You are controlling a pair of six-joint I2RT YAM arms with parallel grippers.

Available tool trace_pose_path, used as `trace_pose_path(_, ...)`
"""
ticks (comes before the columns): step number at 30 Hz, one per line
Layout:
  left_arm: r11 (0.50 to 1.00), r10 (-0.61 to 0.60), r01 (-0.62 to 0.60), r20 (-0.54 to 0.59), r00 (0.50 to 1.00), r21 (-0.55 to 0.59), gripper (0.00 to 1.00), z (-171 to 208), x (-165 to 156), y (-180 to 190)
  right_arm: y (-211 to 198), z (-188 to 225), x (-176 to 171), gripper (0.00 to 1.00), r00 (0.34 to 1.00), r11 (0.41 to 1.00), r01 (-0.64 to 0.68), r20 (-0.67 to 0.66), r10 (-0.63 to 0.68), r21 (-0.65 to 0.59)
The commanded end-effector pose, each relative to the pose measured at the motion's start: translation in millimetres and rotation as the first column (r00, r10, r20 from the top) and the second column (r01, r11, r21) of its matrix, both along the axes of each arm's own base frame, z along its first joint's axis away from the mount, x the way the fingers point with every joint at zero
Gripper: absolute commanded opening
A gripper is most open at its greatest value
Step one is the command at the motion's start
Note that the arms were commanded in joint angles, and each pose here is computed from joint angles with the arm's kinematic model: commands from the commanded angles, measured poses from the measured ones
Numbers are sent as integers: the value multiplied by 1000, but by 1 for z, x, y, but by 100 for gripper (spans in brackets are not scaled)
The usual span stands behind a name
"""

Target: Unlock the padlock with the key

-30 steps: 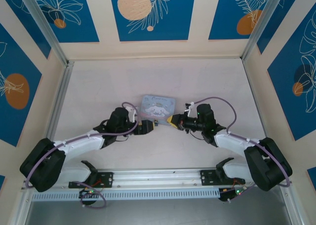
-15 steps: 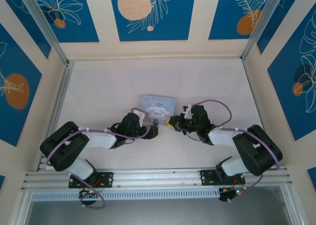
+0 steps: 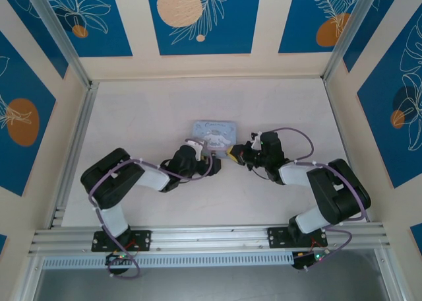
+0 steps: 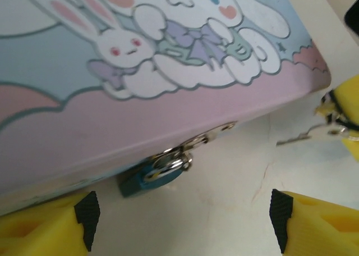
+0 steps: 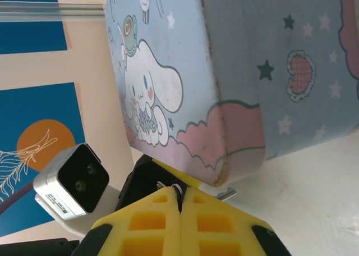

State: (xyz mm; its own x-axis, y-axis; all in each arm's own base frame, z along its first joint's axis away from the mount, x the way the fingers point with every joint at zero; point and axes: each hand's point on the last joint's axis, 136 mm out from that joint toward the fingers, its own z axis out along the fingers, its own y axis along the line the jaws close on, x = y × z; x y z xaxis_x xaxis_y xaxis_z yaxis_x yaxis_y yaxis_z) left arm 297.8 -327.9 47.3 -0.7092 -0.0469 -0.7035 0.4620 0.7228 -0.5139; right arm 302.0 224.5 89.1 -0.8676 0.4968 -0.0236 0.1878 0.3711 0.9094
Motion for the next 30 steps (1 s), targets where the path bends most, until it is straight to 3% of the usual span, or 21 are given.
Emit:
trace_pose_path(1, 999, -35, 34, -42, 999, -16, 80, -14, -7, -20, 1, 5, 5, 0, 1000, 1000, -14, 22, 14, 16)
trace_pose_path(9, 996, -40, 36, -44, 998, -81, 79, -12, -4, -41, -8, 6, 7, 0, 1000, 1000, 6, 18, -6, 30)
trace_pose_path(17, 991, -25, 18, -50, 998, -136, 79, -1, 0, -46, -25, 32, 29, 0, 997, 998, 47, 53, -50, 52)
trace_pose_path(23, 999, 3, -6, -60, 998, -54, 79, -16, 1, -37, -31, 41, 46, 0, 997, 997, 50, 58, -53, 50)
trace_pose_path(30, 985, 81, -79, -5, 997, 151, 79, -26, 8, -5, -28, 24, 54, 0, 999, 997, 45, 22, -47, 60)
